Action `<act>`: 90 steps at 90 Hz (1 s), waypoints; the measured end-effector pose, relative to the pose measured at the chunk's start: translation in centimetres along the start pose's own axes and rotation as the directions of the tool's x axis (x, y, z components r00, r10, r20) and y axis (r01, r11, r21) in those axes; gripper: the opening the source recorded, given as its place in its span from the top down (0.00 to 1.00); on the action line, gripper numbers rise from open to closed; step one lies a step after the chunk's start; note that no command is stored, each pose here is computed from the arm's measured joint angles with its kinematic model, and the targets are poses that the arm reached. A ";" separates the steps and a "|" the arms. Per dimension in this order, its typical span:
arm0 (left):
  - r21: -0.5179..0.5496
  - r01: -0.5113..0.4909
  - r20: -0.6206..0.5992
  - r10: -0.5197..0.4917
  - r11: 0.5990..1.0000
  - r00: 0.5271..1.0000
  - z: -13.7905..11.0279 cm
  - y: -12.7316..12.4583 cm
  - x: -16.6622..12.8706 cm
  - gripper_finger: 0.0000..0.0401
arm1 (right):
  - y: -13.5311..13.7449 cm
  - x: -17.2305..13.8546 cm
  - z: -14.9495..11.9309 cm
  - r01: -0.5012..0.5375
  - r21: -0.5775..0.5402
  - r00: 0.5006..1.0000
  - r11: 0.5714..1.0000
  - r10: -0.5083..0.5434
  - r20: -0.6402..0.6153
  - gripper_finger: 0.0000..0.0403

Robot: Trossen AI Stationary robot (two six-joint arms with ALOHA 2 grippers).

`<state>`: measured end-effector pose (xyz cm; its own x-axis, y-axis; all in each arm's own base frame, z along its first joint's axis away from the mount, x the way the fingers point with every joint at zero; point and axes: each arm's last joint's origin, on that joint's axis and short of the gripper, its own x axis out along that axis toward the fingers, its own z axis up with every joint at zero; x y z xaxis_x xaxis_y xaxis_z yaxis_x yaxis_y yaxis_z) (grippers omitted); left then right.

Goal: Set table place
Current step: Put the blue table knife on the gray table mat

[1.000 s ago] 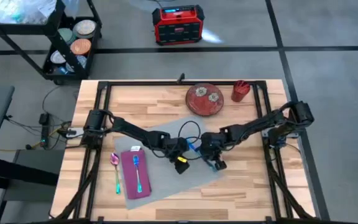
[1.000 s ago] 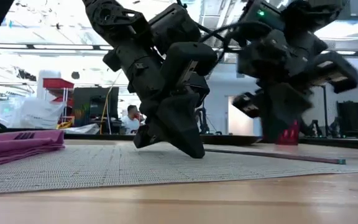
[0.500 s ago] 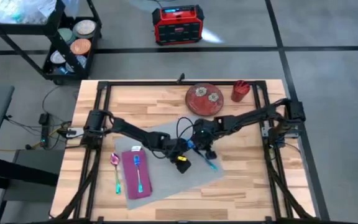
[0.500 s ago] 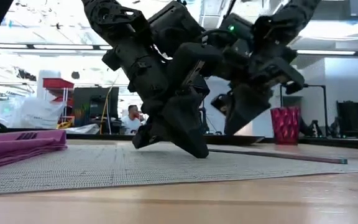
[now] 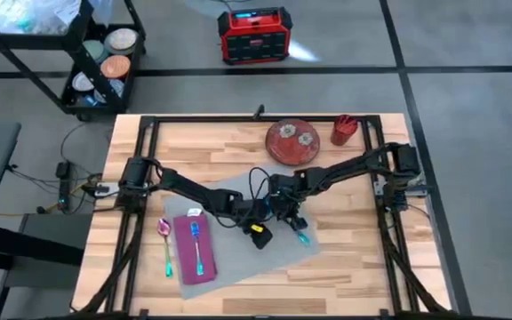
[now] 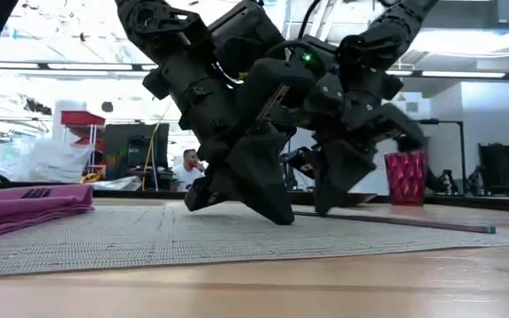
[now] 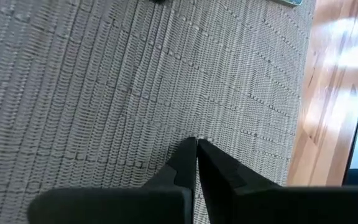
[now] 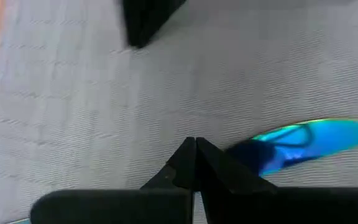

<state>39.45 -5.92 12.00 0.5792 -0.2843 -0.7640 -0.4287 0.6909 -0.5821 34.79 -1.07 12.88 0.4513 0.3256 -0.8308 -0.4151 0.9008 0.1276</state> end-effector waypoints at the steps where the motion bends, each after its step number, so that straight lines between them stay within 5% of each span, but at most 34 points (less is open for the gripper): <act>1: 0.000 0.001 0.000 -0.001 1.000 1.000 0.0 0.0 0.0 1.00 | -0.1 -0.1 0.0 0.003 0.002 1.000 1.000 -0.003 0.002 1.00; 40: -0.021 -0.001 0.005 0.001 1.000 1.000 0.0 -0.1 0.0 1.00 | -2.8 -1.1 -1.3 0.059 0.056 0.998 0.997 -0.058 -0.010 1.00; 71: -0.024 -0.002 0.009 0.002 1.000 1.000 0.0 -0.1 0.0 1.00 | 0.0 -0.6 0.6 -0.003 -0.102 1.000 0.995 0.000 -0.025 1.00; 90: -0.028 -0.001 0.008 0.002 1.000 1.000 0.0 -0.1 0.0 1.00 | -0.3 0.0 0.5 -0.007 -0.103 1.000 0.995 0.005 -0.018 1.00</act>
<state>39.50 -6.02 12.06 0.5841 -0.2778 -0.7627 -0.4484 0.6728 -0.5885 35.29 -1.23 13.13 0.4350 0.3251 -0.8397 -0.4975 0.8640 0.0768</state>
